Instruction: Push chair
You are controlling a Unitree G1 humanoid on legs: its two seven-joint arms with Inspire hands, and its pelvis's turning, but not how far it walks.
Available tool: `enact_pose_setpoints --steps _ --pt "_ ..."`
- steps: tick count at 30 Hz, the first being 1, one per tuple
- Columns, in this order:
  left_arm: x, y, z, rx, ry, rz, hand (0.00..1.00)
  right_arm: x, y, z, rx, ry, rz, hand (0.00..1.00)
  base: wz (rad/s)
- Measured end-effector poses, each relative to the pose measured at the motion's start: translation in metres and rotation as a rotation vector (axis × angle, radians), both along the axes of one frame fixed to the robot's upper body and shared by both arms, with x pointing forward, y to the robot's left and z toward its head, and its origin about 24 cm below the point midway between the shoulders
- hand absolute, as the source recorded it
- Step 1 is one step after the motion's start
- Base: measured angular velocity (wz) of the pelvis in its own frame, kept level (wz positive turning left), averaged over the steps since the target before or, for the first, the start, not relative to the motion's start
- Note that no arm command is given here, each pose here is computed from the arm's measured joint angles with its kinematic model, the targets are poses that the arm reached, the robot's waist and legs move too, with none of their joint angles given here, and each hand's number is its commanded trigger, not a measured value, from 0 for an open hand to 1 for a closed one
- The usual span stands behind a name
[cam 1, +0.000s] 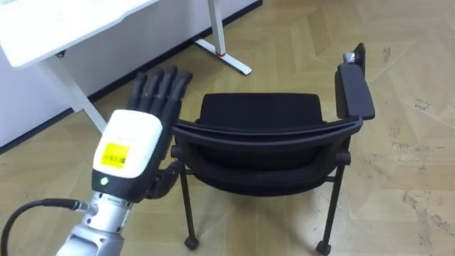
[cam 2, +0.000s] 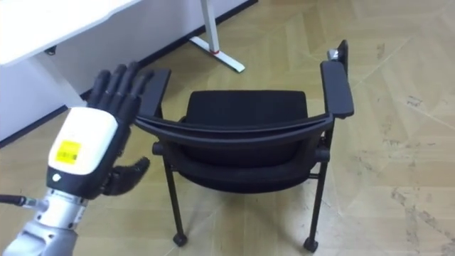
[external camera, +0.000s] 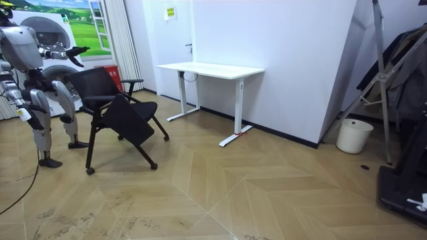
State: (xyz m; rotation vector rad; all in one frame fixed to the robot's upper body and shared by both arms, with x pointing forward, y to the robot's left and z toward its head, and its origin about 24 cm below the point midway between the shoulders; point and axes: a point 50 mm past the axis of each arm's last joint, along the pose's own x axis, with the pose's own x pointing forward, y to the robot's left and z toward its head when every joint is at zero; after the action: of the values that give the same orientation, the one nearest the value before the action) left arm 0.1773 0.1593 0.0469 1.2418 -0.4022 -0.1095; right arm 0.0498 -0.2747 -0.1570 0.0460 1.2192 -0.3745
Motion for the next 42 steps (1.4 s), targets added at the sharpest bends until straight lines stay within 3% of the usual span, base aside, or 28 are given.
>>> enact_pose_setpoints --steps 12,22,31,42 --pt "-0.007 -0.008 -0.013 0.025 0.081 -0.057 0.00 0.002 0.000 0.000 -0.016 0.004 -0.008 0.00 -0.04" --pt "-0.010 0.003 -0.038 0.084 0.228 0.005 0.00 -0.003 -0.001 -0.001 -0.014 0.032 -0.025 0.00 -0.07" --pt "0.015 0.005 -0.035 0.108 0.194 0.001 0.00 0.005 -0.003 0.001 -0.044 0.012 0.005 0.00 -0.08" --pt "0.021 0.009 -0.042 0.117 0.200 0.007 0.00 0.004 -0.004 0.002 -0.060 0.009 -0.007 0.00 -0.03"
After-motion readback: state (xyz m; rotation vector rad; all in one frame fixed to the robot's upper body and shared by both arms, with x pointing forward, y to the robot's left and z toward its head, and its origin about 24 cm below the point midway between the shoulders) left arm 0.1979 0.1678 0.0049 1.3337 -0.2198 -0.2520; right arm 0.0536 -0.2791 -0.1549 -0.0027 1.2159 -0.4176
